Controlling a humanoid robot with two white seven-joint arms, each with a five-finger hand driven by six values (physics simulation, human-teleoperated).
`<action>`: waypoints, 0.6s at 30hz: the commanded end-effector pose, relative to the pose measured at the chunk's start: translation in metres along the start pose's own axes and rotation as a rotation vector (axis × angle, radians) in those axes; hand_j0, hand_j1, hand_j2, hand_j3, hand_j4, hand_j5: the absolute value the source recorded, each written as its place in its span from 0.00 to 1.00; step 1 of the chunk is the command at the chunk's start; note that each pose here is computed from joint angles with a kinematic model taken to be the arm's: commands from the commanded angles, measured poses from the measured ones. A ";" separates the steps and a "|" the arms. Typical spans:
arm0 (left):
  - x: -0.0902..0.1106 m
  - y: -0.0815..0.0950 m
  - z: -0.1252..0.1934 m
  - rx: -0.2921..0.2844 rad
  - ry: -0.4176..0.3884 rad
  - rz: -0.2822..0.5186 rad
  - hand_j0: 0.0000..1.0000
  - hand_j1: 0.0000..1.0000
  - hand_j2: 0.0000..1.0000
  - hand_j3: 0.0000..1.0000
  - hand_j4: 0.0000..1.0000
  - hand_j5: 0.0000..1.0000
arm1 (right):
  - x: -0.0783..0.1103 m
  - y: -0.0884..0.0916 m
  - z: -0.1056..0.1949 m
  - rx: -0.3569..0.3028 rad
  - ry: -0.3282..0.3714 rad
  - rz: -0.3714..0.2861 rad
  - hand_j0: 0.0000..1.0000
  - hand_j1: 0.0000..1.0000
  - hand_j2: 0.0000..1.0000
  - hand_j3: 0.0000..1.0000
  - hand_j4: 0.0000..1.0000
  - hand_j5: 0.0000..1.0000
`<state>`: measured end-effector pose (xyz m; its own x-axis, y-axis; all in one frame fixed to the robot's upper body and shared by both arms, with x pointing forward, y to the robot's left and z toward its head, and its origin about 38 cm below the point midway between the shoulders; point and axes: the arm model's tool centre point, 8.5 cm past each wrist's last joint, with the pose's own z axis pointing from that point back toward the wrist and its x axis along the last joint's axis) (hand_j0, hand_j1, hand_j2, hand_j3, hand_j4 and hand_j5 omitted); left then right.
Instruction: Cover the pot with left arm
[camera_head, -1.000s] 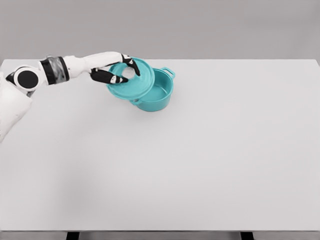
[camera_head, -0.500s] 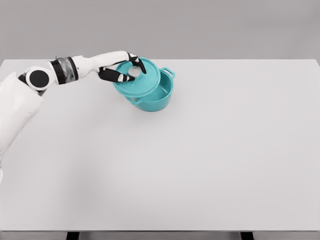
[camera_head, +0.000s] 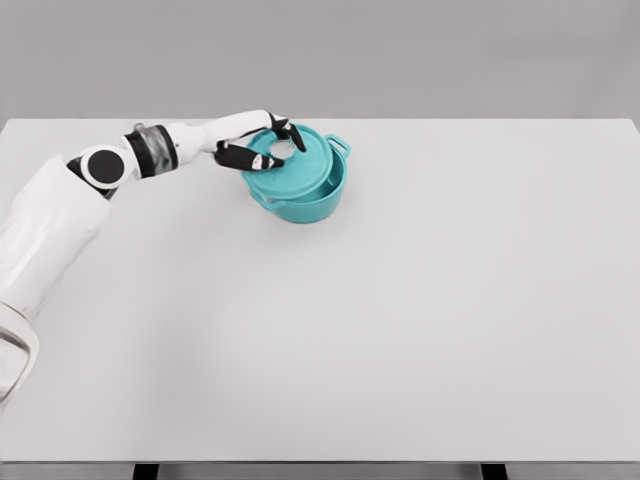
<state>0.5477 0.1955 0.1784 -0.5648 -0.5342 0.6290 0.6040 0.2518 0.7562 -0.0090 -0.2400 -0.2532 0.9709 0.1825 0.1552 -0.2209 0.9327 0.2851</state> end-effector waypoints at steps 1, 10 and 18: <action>0.001 -0.003 -0.006 0.002 -0.004 0.018 0.57 0.57 0.57 0.57 0.57 0.57 | 0.000 0.000 0.000 0.001 0.000 0.001 1.00 1.00 1.00 1.00 1.00 1.00; 0.006 -0.004 -0.014 -0.004 -0.012 0.019 0.57 0.57 0.57 0.57 0.57 0.57 | 0.000 0.000 0.000 0.001 0.000 0.001 1.00 1.00 1.00 1.00 1.00 1.00; 0.004 -0.008 -0.018 -0.010 -0.004 0.031 0.57 0.57 0.57 0.57 0.57 0.57 | 0.000 0.000 0.000 0.001 0.000 0.001 1.00 1.00 1.00 1.00 1.00 1.00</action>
<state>0.5510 0.1761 0.1733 -0.5566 -0.5253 0.6436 0.6226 0.2492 0.7418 -0.0090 -0.2400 -0.2532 0.9709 0.1825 0.1552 -0.2209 0.9326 0.2853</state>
